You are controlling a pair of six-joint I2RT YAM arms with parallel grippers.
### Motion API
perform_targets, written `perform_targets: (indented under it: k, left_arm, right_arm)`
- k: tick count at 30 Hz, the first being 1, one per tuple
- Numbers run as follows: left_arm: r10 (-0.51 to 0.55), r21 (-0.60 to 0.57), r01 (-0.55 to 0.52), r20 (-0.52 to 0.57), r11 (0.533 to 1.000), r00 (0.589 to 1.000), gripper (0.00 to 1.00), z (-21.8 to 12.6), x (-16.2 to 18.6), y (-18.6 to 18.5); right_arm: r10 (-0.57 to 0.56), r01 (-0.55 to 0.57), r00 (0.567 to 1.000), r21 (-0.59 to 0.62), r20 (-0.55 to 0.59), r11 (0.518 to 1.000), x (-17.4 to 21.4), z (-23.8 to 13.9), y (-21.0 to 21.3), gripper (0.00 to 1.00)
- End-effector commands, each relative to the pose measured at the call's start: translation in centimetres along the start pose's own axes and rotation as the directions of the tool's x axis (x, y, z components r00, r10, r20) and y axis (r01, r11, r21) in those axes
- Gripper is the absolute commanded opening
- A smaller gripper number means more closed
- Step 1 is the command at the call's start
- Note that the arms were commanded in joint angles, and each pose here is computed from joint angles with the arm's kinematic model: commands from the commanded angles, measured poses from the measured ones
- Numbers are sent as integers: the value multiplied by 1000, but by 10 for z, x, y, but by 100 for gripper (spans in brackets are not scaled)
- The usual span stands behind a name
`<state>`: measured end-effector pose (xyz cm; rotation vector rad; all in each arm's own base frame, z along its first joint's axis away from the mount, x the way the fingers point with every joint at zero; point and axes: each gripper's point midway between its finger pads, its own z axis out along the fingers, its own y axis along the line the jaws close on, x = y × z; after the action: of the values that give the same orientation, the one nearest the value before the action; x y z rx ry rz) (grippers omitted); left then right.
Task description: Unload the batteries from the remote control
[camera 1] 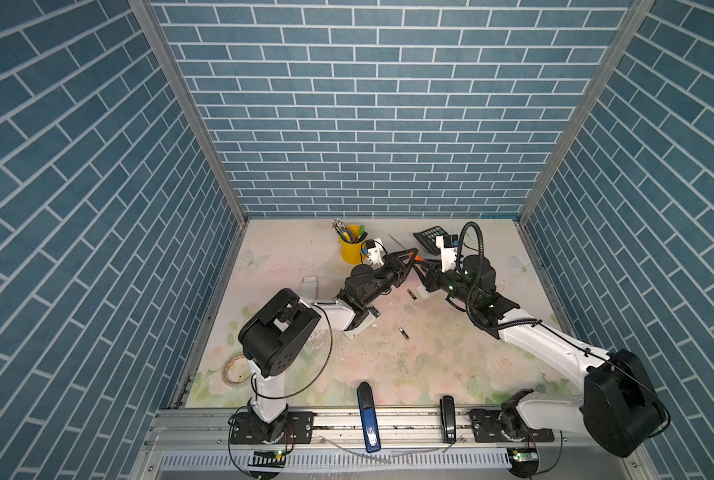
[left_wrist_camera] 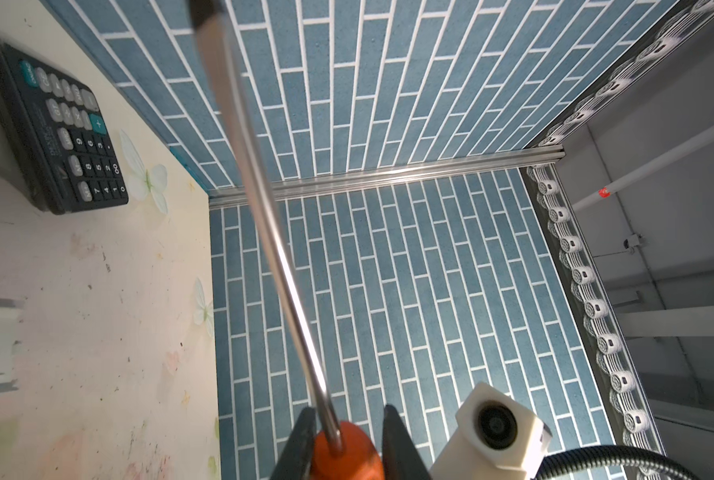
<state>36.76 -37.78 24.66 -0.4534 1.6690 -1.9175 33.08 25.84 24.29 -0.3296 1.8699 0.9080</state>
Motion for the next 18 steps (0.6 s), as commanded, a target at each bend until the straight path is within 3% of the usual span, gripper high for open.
perform_targets:
  k: [1,5,13,18]
  left_arm:
    - [142,-70,-149,-97,986,985,28,-14,20,17]
    - [196,-113,-204,-75,972,978,38,-31,5,20]
    - [246,-212,-257,-76,943,966,43,-71,-8,44]
    - [288,-372,-335,-177,866,941,44,-113,-7,79]
  right_arm:
    - [-60,53,992,70,112,996,-55,-21,8,0]
    - [-72,68,997,128,20,989,-42,-35,1,0]
    - [-62,89,987,181,-149,980,-18,-54,-4,0]
    - [-24,76,960,175,-280,982,0,-68,3,0]
